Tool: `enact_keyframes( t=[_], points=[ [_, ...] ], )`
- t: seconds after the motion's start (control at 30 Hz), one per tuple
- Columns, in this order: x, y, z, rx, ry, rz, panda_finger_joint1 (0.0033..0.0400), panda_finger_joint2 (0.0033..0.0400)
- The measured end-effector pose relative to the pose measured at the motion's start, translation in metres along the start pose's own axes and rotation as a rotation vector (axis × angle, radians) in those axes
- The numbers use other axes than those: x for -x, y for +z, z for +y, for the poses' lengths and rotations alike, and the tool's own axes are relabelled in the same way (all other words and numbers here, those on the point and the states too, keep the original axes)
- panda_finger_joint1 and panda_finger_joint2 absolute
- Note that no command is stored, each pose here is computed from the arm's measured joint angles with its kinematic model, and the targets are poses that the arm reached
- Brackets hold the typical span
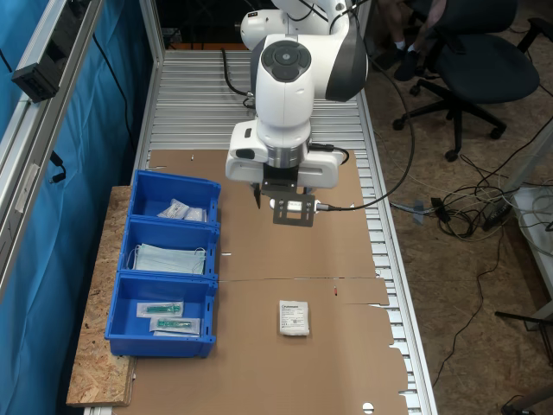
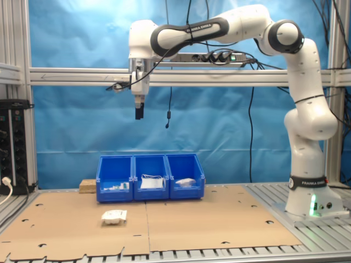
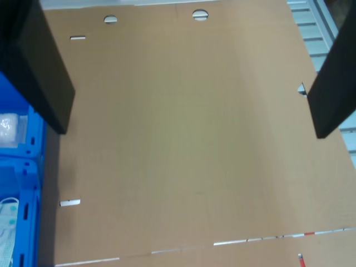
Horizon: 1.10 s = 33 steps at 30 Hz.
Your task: Pick and place sorting task of medical equipment.
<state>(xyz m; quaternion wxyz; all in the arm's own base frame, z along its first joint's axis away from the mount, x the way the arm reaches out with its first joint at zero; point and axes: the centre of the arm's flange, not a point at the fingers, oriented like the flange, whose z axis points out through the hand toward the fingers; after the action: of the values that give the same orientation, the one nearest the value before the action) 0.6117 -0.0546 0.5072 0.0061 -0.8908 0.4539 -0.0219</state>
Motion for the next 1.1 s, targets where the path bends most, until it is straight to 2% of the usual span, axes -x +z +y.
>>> enact_keyframes(
  t=[0.13, 0.3, 0.63, 0.8, 1.1],
  points=[
    [-0.008, 0.027, -0.009, 0.001, 0.000, 0.005, 0.0400, 0.0400],
    [-0.019, 0.081, -0.024, 0.012, -0.002, 0.005, 0.0400, 0.0400],
    [-0.024, 0.172, -0.037, 0.051, -0.007, -0.021, 0.0400, 0.0400],
    [-0.022, 0.200, -0.042, 0.050, -0.008, -0.033, 0.0400, 0.0400],
    [-0.007, 0.243, -0.060, 0.016, -0.023, -0.048, 0.0400, 0.0400]
  ],
)
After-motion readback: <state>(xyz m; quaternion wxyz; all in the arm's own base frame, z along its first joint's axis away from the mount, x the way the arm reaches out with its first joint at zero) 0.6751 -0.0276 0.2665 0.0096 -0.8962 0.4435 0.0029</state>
